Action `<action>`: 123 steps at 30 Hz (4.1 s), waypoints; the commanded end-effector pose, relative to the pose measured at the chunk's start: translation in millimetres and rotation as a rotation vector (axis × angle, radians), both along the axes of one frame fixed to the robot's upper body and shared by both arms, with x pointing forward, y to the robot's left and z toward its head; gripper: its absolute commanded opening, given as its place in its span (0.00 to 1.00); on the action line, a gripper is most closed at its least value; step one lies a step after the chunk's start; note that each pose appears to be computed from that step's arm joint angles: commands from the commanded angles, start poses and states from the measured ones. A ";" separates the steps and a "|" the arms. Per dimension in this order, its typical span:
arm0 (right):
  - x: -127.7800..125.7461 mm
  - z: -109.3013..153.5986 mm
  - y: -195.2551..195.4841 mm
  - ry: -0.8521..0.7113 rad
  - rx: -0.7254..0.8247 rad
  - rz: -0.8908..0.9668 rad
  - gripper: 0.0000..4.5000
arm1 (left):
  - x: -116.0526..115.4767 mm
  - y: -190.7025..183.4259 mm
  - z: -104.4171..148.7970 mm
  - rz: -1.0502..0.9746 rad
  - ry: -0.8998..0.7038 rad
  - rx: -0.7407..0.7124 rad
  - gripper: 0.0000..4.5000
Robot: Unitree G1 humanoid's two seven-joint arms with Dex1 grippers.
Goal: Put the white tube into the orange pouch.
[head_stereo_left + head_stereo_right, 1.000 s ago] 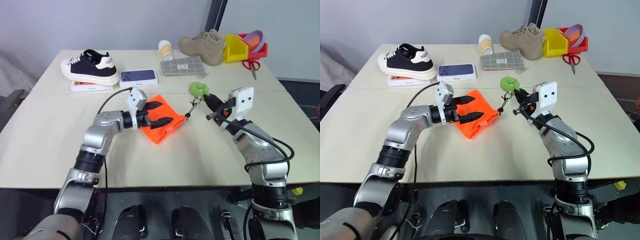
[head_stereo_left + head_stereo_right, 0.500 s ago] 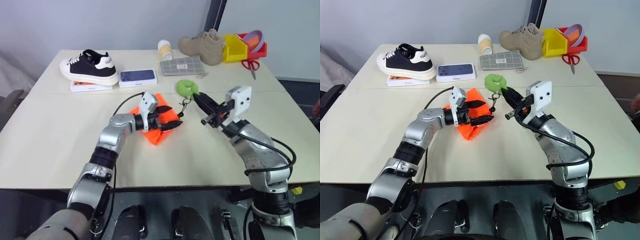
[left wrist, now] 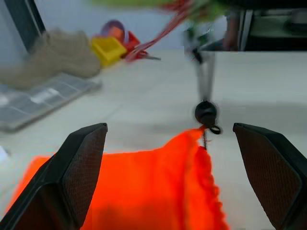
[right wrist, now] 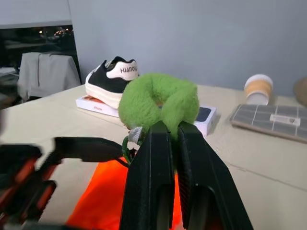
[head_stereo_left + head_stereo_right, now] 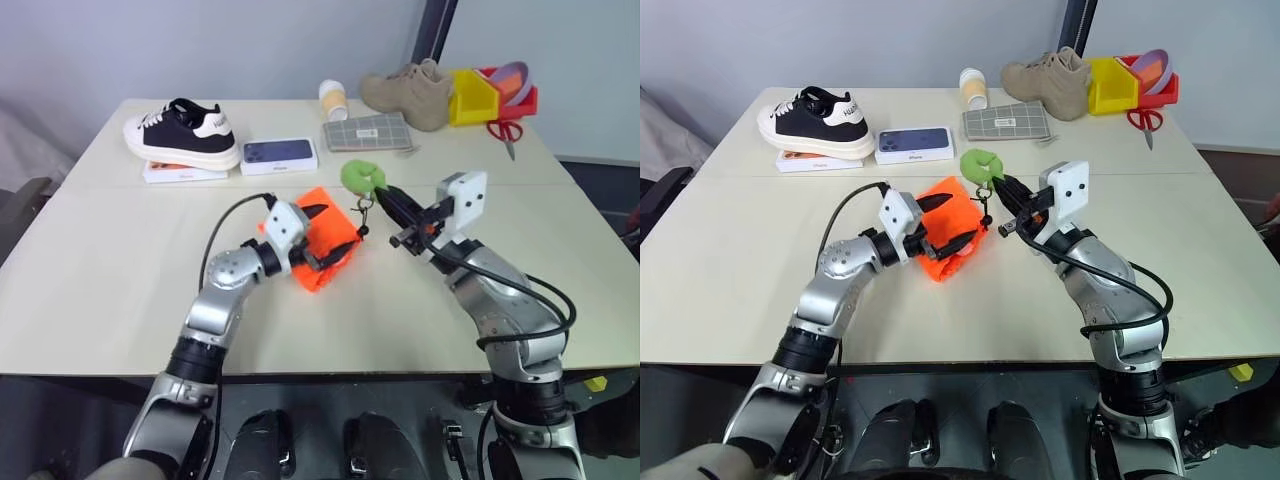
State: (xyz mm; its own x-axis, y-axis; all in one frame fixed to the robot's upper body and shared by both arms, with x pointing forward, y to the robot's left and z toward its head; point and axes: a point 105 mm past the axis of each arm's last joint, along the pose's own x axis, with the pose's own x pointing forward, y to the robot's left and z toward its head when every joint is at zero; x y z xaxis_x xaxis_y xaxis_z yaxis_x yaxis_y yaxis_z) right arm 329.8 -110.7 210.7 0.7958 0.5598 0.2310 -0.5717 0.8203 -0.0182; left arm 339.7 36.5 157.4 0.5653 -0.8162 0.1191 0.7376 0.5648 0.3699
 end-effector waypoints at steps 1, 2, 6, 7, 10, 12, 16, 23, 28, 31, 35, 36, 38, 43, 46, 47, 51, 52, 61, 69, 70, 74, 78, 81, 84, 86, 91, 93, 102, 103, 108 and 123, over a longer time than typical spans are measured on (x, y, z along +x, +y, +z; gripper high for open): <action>-0.2 14.7 -3.2 -0.055 0.036 -0.009 0.00 | -9.9 -11.5 10.8 0.046 -0.117 -0.011 1.00; 0.1 14.3 -3.6 -0.055 0.036 -0.010 0.00 | -10.2 -12.3 11.0 0.057 -0.114 -0.025 1.00; -1.8 15.9 -4.2 -0.056 0.064 0.004 0.00 | -21.0 -20.6 3.5 0.029 -0.111 -0.010 1.00; -2.7 17.5 -5.0 -0.058 0.073 0.008 0.00 | -23.8 -22.5 1.2 0.021 -0.115 0.002 1.00; -7.9 20.7 -5.3 -0.059 0.099 0.026 0.00 | -28.7 -20.8 -4.1 0.029 -0.114 0.011 1.00; -11.4 21.8 -5.0 -0.057 0.105 0.040 0.00 | -31.2 -18.9 -6.9 0.036 -0.116 0.026 1.00; -15.5 21.2 -5.5 -0.044 0.113 0.049 0.00 | -33.2 -14.6 -11.7 0.060 -0.110 0.049 1.00; -20.5 16.5 -5.0 -0.021 0.117 0.054 0.00 | -27.9 -0.1 -8.7 0.175 -0.143 0.040 1.00; -20.1 17.7 -7.8 -0.026 0.131 0.037 0.00 | -22.2 8.2 -14.2 0.217 -0.124 0.053 1.00; -19.8 21.0 -13.0 -0.040 0.144 0.008 0.00 | -20.8 9.1 -16.1 0.216 -0.115 0.055 1.00; -19.4 23.4 -20.8 -0.048 0.160 -0.033 0.00 | -21.0 5.8 -15.4 0.191 -0.119 0.054 1.00; -19.8 23.0 -21.3 -0.048 0.158 -0.036 0.00 | -21.1 4.0 -14.5 0.183 -0.122 0.050 1.00; -20.5 22.0 -21.8 -0.046 0.156 -0.041 0.00 | -21.0 -1.0 -12.3 0.163 -0.132 0.044 1.00; -21.7 20.2 -21.5 -0.044 0.156 -0.047 0.00 | -17.4 -13.4 -8.3 0.130 -0.160 0.036 1.00; -22.4 19.6 -21.2 -0.044 0.155 -0.049 0.00 | -12.1 -23.2 -2.7 0.126 -0.180 0.017 1.00; -22.3 19.6 -21.0 -0.044 0.155 -0.050 0.00 | -10.8 -25.7 -1.7 0.124 -0.183 0.013 1.00; -22.5 20.1 -20.7 -0.047 0.151 -0.051 0.00 | -7.8 -38.8 3.4 0.103 -0.191 -0.010 1.00; -22.4 20.1 -20.7 -0.048 0.150 -0.052 0.00 | -7.1 -41.5 5.0 0.100 -0.191 -0.019 1.00; -21.8 20.6 -18.0 -0.049 0.143 -0.045 0.00 | -7.7 -53.0 2.1 0.091 -0.166 -0.044 0.48; -20.8 20.0 -16.9 -0.046 0.139 -0.036 0.00 | -5.9 -55.4 -0.3 0.112 -0.154 -0.051 0.48; -20.7 19.9 -16.6 -0.046 0.138 -0.034 0.00 | -5.7 -55.5 -0.6 0.113 -0.154 -0.050 0.48; -20.5 20.0 -16.1 -0.046 0.137 -0.032 0.00 | -5.3 -55.9 -1.3 0.117 -0.150 -0.051 0.48; -20.7 19.9 -15.4 -0.046 0.136 -0.030 0.00 | -5.5 -55.7 -1.7 0.117 -0.145 -0.054 0.48; -20.7 19.8 -15.4 -0.045 0.135 -0.030 0.00 | -5.7 -55.6 -2.0 0.114 -0.139 -0.060 0.19; -20.5 19.7 -15.6 -0.045 0.134 -0.031 0.00 | -5.0 -55.0 -2.6 0.118 -0.136 -0.058 0.04; -20.3 19.8 -15.8 -0.045 0.134 -0.032 0.00 | -3.7 -54.1 -4.1 0.126 -0.133 -0.050 0.04; -18.2 21.3 -19.9 -0.055 0.133 -0.056 0.00 | 0.4 -48.9 -12.2 0.140 -0.129 0.001 0.04; -13.2 22.1 -28.2 -0.064 0.128 -0.109 0.00 | 1.9 -42.9 -20.1 0.140 -0.124 0.046 0.04; 8.5 11.5 -67.1 -0.051 0.088 -0.347 0.00 | -1.4 -21.8 -45.0 0.107 -0.077 0.158 0.04; 9.8 9.0 -68.9 -0.043 0.082 -0.360 0.00 | -1.7 -19.8 -47.3 0.104 -0.074 0.171 0.04; 14.4 1.5 -74.5 -0.015 0.059 -0.404 0.00 | -2.5 -14.1 -52.3 0.097 -0.066 0.201 0.04; 5.8 -26.6 -61.4 0.070 -0.070 -0.293 0.93 | -25.4 9.3 -1.7 -0.039 0.166 -0.182 0.94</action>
